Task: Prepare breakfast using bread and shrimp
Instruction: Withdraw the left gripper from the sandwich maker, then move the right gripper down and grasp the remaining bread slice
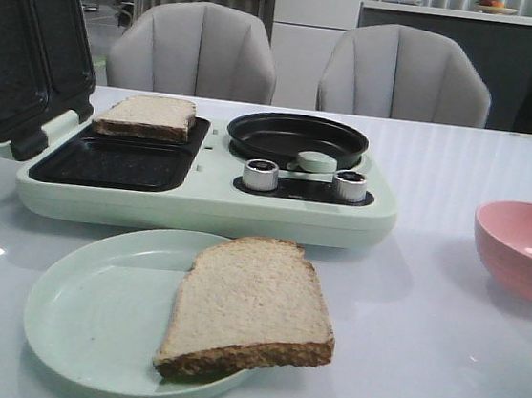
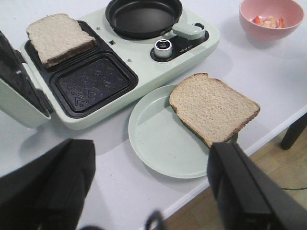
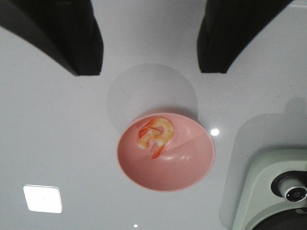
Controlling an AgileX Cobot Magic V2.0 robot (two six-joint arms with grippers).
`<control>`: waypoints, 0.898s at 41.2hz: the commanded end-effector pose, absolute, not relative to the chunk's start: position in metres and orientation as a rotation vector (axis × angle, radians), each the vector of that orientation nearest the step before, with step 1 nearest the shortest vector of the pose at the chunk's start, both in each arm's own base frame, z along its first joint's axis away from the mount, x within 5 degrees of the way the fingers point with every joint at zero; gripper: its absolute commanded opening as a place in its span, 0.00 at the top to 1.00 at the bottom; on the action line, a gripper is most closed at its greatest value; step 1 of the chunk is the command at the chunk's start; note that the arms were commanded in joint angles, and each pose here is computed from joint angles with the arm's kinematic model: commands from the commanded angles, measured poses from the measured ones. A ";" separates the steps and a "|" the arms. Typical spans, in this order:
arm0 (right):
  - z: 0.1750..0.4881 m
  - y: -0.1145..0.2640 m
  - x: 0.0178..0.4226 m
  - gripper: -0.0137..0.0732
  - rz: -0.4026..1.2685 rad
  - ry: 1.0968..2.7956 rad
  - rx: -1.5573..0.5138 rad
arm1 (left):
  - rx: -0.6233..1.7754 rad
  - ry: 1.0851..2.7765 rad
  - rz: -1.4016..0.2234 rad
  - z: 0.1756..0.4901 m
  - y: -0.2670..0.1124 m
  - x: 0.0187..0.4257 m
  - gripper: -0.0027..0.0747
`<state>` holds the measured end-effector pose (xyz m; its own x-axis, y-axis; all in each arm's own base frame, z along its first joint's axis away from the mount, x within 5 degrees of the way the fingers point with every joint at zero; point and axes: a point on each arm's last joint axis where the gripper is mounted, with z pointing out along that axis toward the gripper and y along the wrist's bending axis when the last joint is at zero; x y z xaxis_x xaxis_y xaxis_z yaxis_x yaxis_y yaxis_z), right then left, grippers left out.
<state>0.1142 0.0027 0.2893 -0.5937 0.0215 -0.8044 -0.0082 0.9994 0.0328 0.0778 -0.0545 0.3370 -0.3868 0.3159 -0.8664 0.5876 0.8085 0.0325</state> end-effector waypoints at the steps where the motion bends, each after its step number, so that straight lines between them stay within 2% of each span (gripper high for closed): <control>1: 0.306 0.006 0.119 0.23 0.072 2.140 -0.010 | 0.626 1.890 -0.389 0.350 -0.052 0.073 0.27; 6: 0.309 0.016 0.124 0.26 0.162 2.230 -0.076 | 0.625 1.886 -0.390 0.350 -0.051 0.072 0.27; 13: 0.308 0.038 0.140 0.31 0.380 2.365 -0.190 | 0.625 1.886 -0.390 0.350 -0.051 0.072 0.27; 21: 0.291 0.060 0.169 0.31 0.599 2.473 -0.269 | 0.624 1.884 -0.390 0.350 -0.052 0.072 0.27; 37: 0.249 0.090 0.230 0.31 1.003 2.502 -0.284 | 0.623 1.873 -0.385 0.351 -0.051 0.073 0.27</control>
